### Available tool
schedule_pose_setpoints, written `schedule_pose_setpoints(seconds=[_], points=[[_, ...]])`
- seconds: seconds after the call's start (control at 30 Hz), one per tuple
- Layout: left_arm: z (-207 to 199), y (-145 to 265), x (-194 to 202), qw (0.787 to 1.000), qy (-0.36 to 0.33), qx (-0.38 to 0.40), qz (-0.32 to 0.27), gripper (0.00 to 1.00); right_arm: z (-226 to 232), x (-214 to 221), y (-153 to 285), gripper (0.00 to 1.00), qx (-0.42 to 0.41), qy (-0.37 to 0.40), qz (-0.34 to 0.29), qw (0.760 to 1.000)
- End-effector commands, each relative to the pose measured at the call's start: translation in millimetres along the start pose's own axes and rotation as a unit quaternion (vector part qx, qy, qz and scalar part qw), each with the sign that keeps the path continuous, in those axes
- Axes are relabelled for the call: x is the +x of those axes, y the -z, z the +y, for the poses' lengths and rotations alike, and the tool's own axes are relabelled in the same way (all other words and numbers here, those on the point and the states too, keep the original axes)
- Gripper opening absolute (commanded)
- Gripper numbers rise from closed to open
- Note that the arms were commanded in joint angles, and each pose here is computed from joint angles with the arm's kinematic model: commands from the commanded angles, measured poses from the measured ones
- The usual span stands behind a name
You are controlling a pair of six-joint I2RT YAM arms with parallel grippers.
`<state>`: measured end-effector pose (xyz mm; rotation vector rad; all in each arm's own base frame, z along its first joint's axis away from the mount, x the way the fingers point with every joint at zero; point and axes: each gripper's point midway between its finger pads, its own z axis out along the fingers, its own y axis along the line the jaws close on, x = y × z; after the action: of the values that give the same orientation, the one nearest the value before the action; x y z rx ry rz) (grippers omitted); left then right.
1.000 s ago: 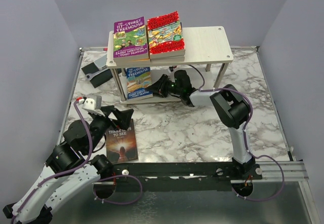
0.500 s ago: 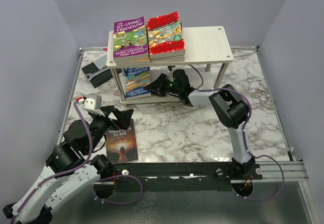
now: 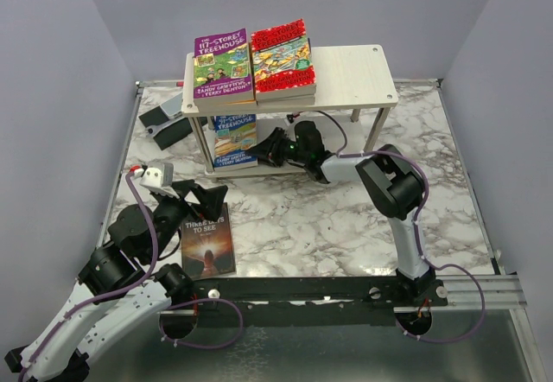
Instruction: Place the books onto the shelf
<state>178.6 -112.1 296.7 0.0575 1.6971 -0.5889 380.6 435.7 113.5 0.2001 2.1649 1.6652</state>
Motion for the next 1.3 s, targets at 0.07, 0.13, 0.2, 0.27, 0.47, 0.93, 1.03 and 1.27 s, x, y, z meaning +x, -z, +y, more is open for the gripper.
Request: schedule_pose_setpoints(seconds=[0.07, 0.13, 0.2, 0.27, 0.47, 0.93, 1.03, 1.27], points=[[5.5, -0.3, -2.3, 1.000, -0.004, -0.012, -0.010, 0.99, 24.6, 24.3, 0.0, 0.18, -0.036, 0.020, 0.027, 0.999], [5.8, -0.1, -2.6, 1.000, -0.004, -0.013, -0.011, 0.99, 24.9, 24.0, 1.0, 0.23, -0.034, 0.021, 0.025, 0.999], [5.9, 0.0, -2.8, 1.000, -0.004, -0.013, -0.012, 0.99, 23.9, 24.2, 1.6, 0.29, -0.030, 0.023, 0.026, 0.999], [6.0, -0.1, -2.8, 1.000, -0.004, -0.014, -0.012, 0.99, 24.8, 24.9, 2.6, 0.33, -0.028, 0.025, 0.026, 0.999], [6.6, -0.2, -2.4, 1.000, -0.004, -0.015, -0.012, 0.99, 24.0, 22.6, 8.5, 0.50, -0.009, 0.036, 0.016, 0.999], [7.5, -1.4, -1.7, 1.000, -0.003, -0.019, -0.010, 0.99, 6.9, 17.9, 22.5, 0.62, 0.087, 0.059, 0.010, 0.994], [7.9, -1.2, -2.1, 1.000, -0.003, -0.019, -0.011, 0.99, 3.4, 13.9, 24.8, 0.62, 0.110, 0.064, 0.004, 0.992], [8.0, -1.2, -2.3, 1.000, -0.003, -0.020, -0.012, 0.99, -9.0, 0.6, 34.1, 0.63, 0.169, 0.083, -0.026, 0.982]])
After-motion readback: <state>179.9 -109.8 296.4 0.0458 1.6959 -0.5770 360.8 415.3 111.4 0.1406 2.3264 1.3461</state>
